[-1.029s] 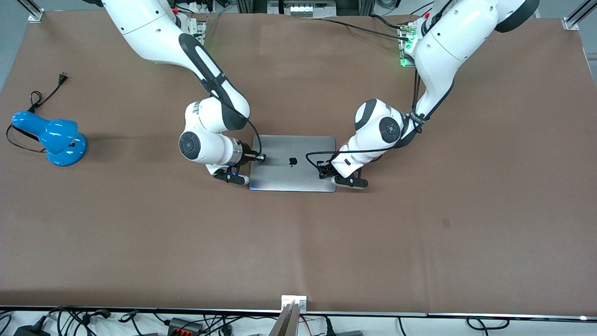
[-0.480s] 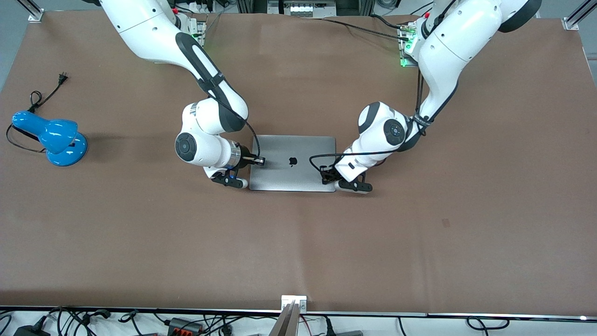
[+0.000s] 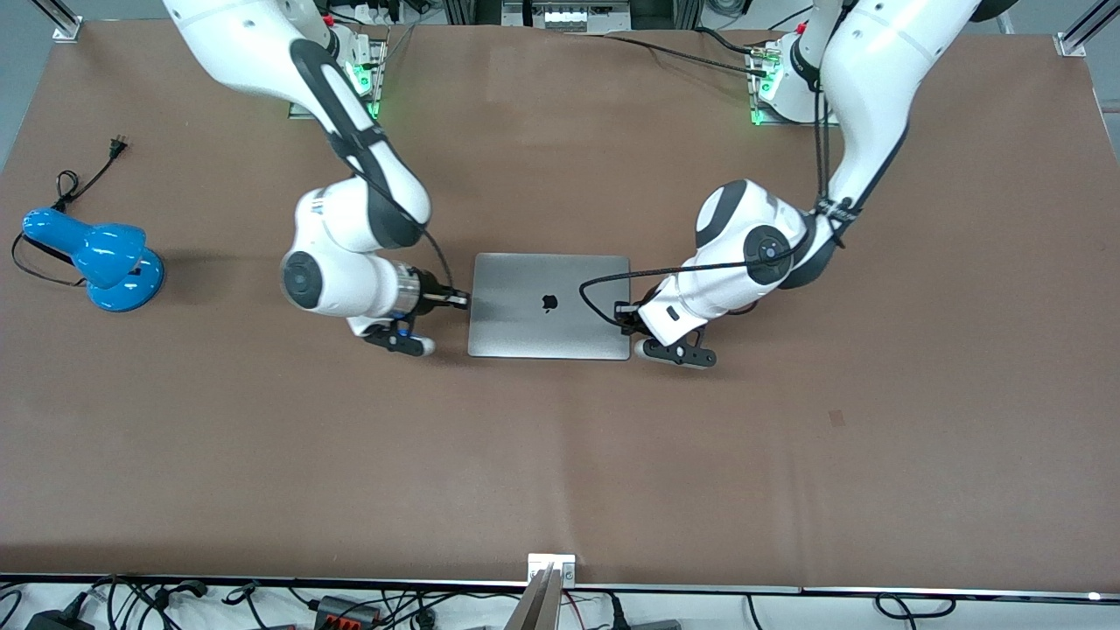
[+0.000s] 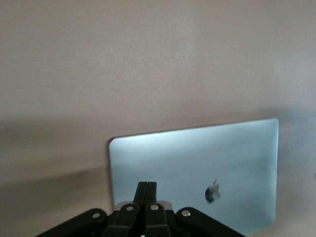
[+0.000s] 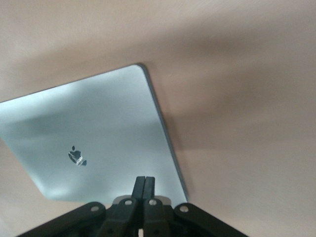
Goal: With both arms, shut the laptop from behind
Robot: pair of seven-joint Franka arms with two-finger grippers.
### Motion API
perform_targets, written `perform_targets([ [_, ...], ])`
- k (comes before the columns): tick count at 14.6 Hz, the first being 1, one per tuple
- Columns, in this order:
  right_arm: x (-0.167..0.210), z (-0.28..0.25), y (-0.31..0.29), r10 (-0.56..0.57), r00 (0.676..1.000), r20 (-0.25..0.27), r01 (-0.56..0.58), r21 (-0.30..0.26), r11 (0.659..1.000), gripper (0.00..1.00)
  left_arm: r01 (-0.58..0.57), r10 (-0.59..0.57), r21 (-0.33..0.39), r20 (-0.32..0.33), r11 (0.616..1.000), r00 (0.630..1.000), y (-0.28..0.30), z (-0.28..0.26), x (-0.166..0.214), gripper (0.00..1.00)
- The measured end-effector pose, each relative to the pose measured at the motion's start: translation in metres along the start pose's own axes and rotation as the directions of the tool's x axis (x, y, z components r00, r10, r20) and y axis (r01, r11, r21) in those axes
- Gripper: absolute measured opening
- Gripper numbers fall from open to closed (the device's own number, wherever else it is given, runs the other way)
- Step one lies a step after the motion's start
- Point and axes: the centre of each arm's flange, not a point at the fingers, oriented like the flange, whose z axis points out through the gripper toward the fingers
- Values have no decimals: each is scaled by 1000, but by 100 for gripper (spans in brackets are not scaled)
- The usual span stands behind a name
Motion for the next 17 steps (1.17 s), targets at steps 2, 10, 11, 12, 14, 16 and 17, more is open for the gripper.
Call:
perform_targets([
  [2, -3, -40, 10, -21, 1000, -2, 21, -48, 999, 1, -61, 56, 91, 62, 994, 997, -1, -28, 7, 1],
  [10, -9, -186, 39, -54, 995, 83, 70, -199, 977, 1, -260, 143, 420, 288, 870, 947, -23, -107, 16, 28],
  [11, -8, -207, 50, -63, 994, 85, 80, -213, 974, 1, -265, 143, 423, 297, 866, 944, -27, -117, 18, 36],
  [12, -7, -230, 62, -79, 995, 69, 93, -227, 969, 1, -264, 144, 424, 293, 866, 945, -32, -128, 22, 44],
  [14, -17, -272, 81, -111, 993, 34, 116, -272, 955, 1, -255, 148, 426, 268, 868, 952, -42, -156, 27, 63],
  [16, -37, -305, 91, -121, 993, 15, 119, -324, 939, 1, -231, 142, 436, 227, 870, 964, -54, -192, 29, 81],
  [17, -47, -320, 95, -137, 991, 2, 130, -332, 934, 1, -227, 143, 444, 216, 867, 966, -59, -212, 27, 92],
])
